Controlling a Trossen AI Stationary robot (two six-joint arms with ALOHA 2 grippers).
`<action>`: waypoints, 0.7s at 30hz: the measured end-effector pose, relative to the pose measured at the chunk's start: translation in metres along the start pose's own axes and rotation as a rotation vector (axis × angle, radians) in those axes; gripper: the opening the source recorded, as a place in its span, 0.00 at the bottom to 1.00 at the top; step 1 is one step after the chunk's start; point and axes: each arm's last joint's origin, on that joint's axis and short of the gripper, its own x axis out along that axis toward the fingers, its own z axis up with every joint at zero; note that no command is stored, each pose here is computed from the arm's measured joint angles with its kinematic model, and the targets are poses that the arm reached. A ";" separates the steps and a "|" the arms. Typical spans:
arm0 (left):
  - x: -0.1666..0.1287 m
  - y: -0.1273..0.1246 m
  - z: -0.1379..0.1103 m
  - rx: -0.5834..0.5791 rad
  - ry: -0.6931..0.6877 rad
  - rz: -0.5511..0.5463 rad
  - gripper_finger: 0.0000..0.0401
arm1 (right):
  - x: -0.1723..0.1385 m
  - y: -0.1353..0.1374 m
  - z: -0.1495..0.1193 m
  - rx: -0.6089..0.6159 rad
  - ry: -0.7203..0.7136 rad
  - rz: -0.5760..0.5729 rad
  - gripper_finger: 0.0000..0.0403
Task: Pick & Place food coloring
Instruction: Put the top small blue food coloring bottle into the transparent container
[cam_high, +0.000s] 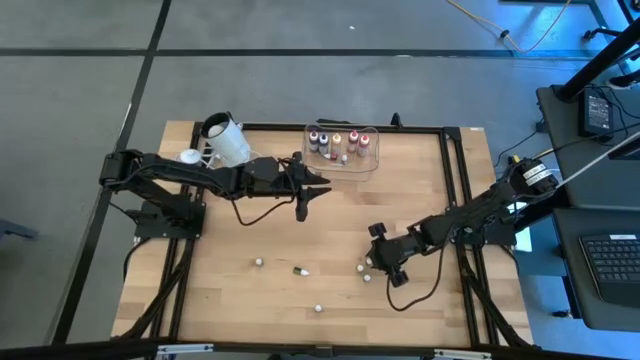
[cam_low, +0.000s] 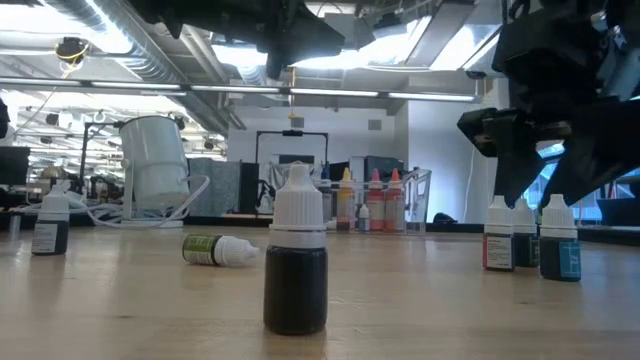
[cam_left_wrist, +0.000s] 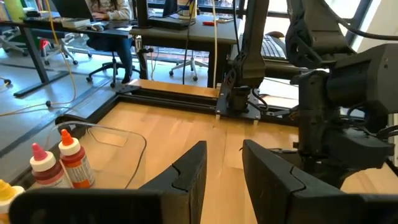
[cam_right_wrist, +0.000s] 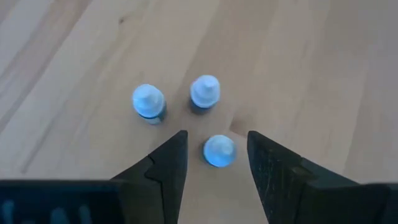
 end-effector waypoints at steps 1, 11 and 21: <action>0.000 0.000 0.000 0.000 0.000 0.000 0.25 | 0.001 -0.001 -0.001 0.004 -0.002 -0.002 0.42; 0.000 0.000 -0.001 0.002 0.006 0.001 0.25 | 0.005 -0.006 -0.010 0.018 -0.043 0.017 0.42; 0.000 0.000 -0.001 0.003 0.008 0.001 0.24 | 0.006 -0.008 -0.010 0.033 -0.045 0.044 0.30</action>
